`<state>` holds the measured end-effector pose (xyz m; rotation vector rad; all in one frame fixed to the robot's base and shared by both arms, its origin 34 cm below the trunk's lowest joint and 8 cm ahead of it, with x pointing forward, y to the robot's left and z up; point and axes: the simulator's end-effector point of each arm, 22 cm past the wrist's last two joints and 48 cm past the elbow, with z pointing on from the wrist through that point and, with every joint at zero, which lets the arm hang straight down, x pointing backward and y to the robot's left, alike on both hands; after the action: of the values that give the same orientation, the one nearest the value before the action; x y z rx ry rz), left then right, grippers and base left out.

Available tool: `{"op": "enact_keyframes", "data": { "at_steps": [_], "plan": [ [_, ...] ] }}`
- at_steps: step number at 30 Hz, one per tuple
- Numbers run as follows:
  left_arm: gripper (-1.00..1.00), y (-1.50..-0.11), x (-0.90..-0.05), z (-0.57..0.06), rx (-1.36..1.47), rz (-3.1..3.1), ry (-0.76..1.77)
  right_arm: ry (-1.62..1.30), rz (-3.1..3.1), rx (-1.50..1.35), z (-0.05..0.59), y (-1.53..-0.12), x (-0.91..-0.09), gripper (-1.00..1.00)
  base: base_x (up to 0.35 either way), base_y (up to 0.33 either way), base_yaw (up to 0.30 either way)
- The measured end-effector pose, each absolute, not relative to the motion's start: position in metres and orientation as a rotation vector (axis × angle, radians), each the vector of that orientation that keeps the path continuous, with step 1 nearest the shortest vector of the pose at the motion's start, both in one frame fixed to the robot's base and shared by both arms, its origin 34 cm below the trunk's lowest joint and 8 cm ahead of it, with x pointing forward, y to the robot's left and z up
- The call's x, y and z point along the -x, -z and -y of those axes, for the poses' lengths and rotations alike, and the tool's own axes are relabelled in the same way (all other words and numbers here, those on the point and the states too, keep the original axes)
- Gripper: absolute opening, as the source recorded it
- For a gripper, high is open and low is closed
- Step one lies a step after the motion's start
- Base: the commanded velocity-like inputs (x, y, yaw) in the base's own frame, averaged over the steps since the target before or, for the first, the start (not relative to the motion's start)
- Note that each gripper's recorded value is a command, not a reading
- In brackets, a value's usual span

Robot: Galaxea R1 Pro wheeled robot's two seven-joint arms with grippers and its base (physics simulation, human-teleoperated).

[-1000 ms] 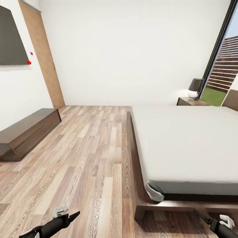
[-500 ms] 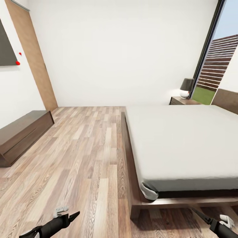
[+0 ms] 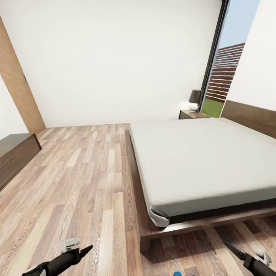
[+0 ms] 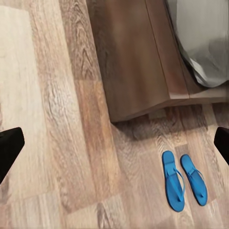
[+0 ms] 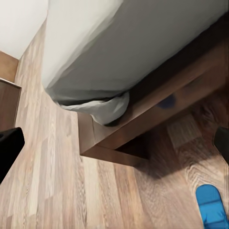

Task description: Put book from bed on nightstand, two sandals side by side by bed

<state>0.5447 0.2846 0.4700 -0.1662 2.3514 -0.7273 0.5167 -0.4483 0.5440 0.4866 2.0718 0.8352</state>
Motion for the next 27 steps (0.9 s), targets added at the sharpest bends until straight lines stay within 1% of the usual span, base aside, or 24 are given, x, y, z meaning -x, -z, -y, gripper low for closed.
{"op": "enact_keyframes", "data": {
  "at_steps": [17, 20, 24, 27],
  "plan": [
    [1.0, -0.47, -0.544, -0.284, 0.167, -2.352, 0.729, -0.837, -2.072, -0.488, 0.447, -0.543, -0.517, 1.0, 0.0, 0.0, -0.272],
    [1.0, -0.469, -0.544, -0.283, 0.167, -2.352, 0.73, -0.8, -2.109, -0.523, 0.422, -0.519, -0.52, 1.0, 0.0, 0.0, -0.128],
    [1.0, -0.467, -0.544, -0.279, 0.173, -2.357, 0.723, -0.597, -2.186, -0.607, 0.388, -0.469, -0.525, 1.0, 0.0, 0.0, -0.034],
    [1.0, -0.462, -0.543, -0.278, 0.19, -2.372, 0.697, -0.493, -2.236, -0.582, 0.372, -0.45, -0.522, 1.0, 0.0, 0.0, -0.008]
  ]
}}
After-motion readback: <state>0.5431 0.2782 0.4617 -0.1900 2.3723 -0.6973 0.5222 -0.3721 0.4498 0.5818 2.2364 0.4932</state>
